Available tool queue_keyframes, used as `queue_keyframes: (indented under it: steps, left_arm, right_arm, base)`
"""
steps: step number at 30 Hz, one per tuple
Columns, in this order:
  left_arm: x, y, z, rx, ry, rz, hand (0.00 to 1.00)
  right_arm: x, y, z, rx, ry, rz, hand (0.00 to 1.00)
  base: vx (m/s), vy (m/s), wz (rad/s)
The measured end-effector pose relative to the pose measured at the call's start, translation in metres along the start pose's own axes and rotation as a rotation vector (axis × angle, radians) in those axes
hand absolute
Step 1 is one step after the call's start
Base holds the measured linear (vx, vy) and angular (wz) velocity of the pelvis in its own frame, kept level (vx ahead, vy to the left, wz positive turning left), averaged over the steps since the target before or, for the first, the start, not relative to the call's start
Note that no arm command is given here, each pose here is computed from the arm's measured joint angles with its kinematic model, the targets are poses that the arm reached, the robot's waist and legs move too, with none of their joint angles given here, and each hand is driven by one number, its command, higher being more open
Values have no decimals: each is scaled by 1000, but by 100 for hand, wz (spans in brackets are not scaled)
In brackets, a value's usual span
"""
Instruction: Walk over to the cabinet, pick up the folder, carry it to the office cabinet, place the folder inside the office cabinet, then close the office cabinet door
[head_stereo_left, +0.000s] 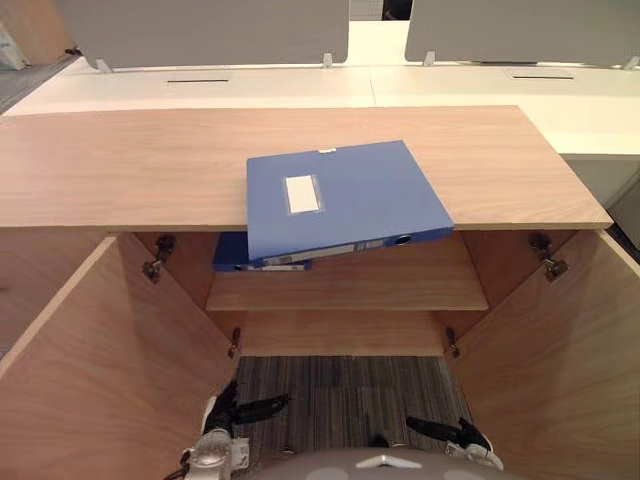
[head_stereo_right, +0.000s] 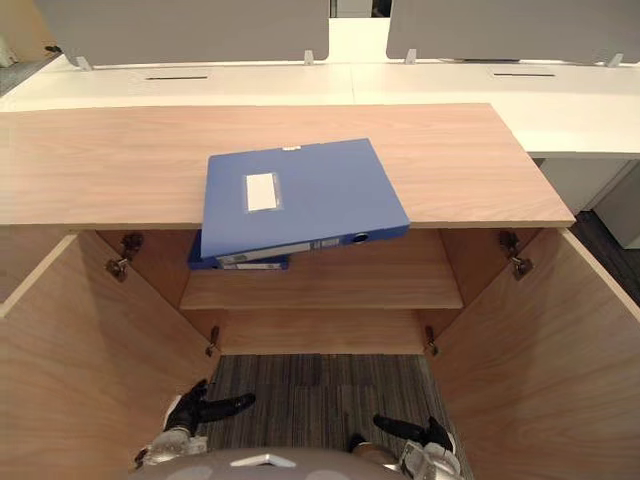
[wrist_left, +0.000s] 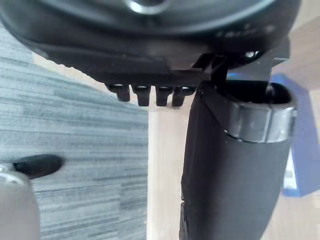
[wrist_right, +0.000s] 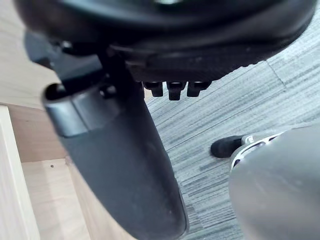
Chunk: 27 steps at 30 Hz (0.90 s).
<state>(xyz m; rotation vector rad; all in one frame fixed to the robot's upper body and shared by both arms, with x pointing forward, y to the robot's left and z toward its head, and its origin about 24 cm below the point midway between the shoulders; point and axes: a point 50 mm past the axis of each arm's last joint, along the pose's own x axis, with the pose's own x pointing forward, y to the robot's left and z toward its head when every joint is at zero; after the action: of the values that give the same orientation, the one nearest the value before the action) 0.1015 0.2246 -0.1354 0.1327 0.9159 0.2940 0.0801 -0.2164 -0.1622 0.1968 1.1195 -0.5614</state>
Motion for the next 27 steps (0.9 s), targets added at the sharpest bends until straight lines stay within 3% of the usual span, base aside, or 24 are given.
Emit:
queue_keyframes:
  steps: [6,13,27]
  left_arm:
    - [-23,30,50,-30,-291,85,100]
    - [-52,31,117,-119,-654,68,100]
    - [-81,31,143,-145,-830,56,100]
  right_arm:
    - [-2,-6,-2,-5,-20,-7,100]
    - [-3,-5,-1,-24,-34,16,100]
    - [-6,-21,-17,-31,10,-18,100]
  base:
    - [12,-1,13]
    - [52,13,5]
    - [-44,-7,2]
